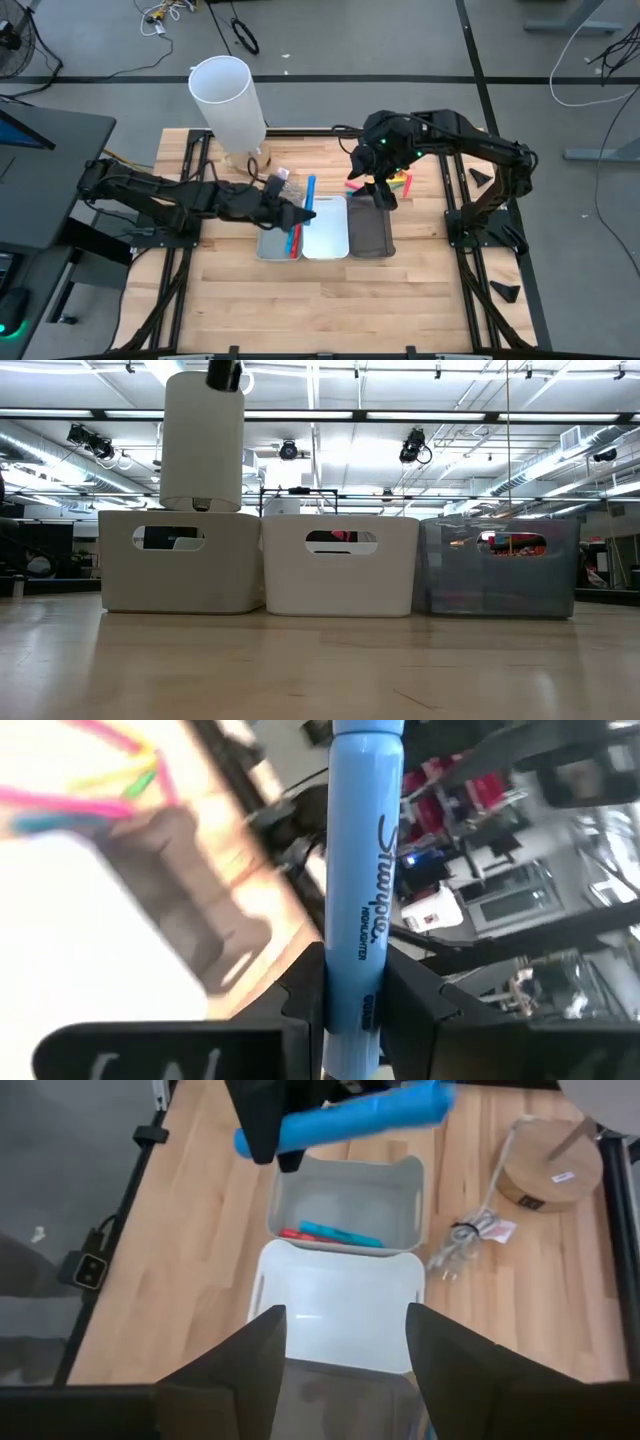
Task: Pick & Place Markers
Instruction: Put the bottom blue marker into the gray bin
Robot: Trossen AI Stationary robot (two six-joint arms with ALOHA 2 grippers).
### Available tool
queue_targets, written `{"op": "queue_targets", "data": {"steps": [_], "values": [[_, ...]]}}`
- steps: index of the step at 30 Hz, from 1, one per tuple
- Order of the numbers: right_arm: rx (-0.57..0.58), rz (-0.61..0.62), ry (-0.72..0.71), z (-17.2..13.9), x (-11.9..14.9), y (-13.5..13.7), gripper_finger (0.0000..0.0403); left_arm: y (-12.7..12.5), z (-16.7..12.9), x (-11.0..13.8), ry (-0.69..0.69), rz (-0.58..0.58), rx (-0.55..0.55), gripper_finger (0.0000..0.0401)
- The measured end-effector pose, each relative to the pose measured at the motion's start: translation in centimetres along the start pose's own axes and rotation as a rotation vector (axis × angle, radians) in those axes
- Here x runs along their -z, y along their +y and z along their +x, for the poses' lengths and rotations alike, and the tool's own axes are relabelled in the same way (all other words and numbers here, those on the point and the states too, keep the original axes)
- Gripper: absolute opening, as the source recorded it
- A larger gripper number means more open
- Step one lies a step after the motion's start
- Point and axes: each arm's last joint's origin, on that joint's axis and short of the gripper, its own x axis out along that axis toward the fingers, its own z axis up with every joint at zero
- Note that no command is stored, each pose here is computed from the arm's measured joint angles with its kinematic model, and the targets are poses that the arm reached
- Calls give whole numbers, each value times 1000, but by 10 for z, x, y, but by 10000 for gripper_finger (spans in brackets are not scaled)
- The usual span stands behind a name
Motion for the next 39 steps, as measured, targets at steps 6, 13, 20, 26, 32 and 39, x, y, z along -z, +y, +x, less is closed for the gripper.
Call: {"op": "queue_targets", "data": {"steps": [6,13,20,26,32,39], "values": [[13,5,0,-1,1,-6,208,14,-1,7,92,-173,-143,72],[13,6,2,-1,1,-6,208,20,-9,8,151,-300,-347,72],[13,-10,2,-1,1,-6,208,2,-20,-4,227,-286,-648,72],[13,-20,0,-1,1,-6,208,2,-6,-6,329,-310,-775,72],[14,-35,-1,-1,1,-6,208,20,19,-2,339,-315,-879,72],[13,-32,0,-1,1,-6,208,43,43,4,360,-283,-1006,72]]}}
